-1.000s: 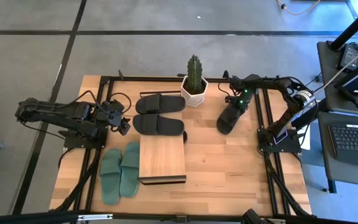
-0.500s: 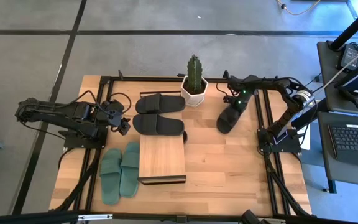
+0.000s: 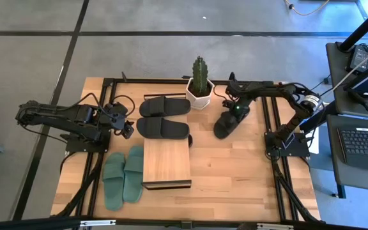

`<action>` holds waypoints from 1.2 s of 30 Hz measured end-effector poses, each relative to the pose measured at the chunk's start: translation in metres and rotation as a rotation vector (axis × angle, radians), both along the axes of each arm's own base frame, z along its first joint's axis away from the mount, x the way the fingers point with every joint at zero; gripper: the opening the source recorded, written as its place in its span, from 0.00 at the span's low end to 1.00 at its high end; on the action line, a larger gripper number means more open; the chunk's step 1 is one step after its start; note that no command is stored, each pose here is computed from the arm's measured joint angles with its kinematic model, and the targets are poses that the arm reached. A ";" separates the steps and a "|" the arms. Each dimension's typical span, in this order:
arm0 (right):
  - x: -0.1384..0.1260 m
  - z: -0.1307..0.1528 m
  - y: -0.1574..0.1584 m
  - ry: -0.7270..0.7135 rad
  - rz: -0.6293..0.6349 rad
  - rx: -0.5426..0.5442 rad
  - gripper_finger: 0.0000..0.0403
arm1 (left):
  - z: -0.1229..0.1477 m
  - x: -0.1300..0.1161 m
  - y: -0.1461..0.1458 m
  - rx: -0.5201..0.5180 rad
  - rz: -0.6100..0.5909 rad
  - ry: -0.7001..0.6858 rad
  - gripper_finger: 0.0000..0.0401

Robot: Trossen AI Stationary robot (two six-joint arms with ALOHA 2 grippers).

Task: Pick and place slides into the shelf
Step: Put the black slides under the shelf

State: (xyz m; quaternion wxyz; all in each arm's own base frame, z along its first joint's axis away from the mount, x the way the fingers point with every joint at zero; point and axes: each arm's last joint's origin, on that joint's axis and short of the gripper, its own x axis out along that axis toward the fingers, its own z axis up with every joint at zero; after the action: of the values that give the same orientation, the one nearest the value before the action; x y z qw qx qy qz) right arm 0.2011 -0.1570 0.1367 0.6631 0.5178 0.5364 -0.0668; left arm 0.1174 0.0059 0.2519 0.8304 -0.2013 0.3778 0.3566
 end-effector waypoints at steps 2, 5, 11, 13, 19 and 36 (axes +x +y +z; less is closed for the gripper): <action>0.007 0.004 0.004 -0.008 -0.020 -0.018 0.03 | 0.000 0.000 0.000 0.000 0.000 0.000 0.56; 0.012 0.015 0.012 -0.021 -0.039 -0.029 0.03 | 0.000 0.000 0.000 0.000 0.000 0.000 0.56; 0.012 0.051 0.032 -0.046 -0.092 -0.135 0.03 | 0.000 0.000 0.000 0.000 0.000 0.000 0.56; 0.009 0.064 0.039 -0.073 -0.122 -0.147 0.03 | 0.000 0.000 0.000 0.000 0.000 0.000 0.56; 0.000 0.095 0.057 -0.072 -0.300 -0.233 0.03 | 0.000 0.000 0.000 0.000 0.000 0.000 0.56; 0.049 0.073 0.077 -0.187 -0.496 -0.256 0.03 | 0.000 0.000 0.000 0.001 0.000 0.001 0.56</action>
State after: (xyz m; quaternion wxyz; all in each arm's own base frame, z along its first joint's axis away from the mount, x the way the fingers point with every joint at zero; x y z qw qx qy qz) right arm 0.2501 -0.0803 0.2099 0.7331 0.5488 0.3175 -0.2460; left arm 0.1174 0.0059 0.2519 0.8303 -0.2010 0.3779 0.3568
